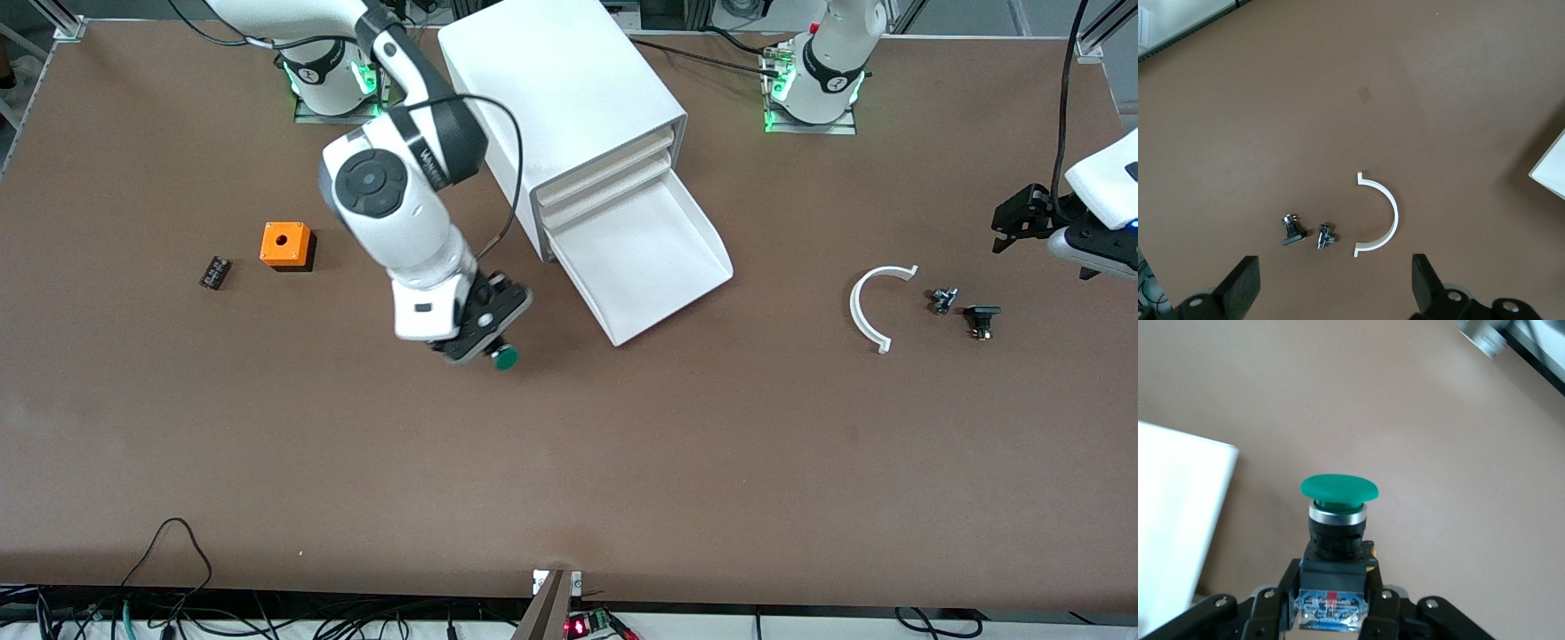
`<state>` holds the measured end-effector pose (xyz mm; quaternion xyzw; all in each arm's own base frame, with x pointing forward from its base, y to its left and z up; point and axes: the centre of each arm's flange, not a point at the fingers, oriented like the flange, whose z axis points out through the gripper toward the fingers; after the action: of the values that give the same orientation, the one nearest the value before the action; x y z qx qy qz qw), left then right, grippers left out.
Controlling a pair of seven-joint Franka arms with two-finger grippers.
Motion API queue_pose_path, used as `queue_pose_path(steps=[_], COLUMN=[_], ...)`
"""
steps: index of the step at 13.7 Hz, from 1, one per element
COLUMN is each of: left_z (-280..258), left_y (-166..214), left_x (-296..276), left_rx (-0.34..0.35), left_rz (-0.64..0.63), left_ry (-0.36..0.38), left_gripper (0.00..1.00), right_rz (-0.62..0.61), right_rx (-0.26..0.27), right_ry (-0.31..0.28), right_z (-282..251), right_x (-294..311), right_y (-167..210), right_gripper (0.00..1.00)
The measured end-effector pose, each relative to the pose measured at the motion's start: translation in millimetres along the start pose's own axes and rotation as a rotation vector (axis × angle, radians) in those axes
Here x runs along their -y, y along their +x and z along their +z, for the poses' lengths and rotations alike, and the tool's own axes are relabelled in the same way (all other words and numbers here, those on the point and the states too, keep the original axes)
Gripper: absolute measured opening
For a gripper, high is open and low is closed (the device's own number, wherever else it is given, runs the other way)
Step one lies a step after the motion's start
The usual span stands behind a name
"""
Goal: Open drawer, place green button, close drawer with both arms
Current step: 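Carry the green button over the open drawer with the right gripper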
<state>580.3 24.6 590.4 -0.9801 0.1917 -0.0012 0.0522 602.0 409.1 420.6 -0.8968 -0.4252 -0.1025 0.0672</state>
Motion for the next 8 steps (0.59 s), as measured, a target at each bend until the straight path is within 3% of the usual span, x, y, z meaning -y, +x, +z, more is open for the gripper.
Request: queue_pose_path(steps=[4,8], left_z=[8.0,12.5], left_y=[-4.5,-6.9], left_x=[3.6,-1.7], left_rx=[0.018,0.028], left_rz=[-0.071,-0.099], left_ry=[-0.005,-0.014], left_gripper=[1.00,1.00], right_rz=[-0.334,-0.716], right_rx=[-0.051,-0.034], right_ry=[0.083,0.145], right_z=[3.3,37.5], right_x=[58.4,125.4], right_y=[25.6,32.7], right_gripper=[0.42,0.42])
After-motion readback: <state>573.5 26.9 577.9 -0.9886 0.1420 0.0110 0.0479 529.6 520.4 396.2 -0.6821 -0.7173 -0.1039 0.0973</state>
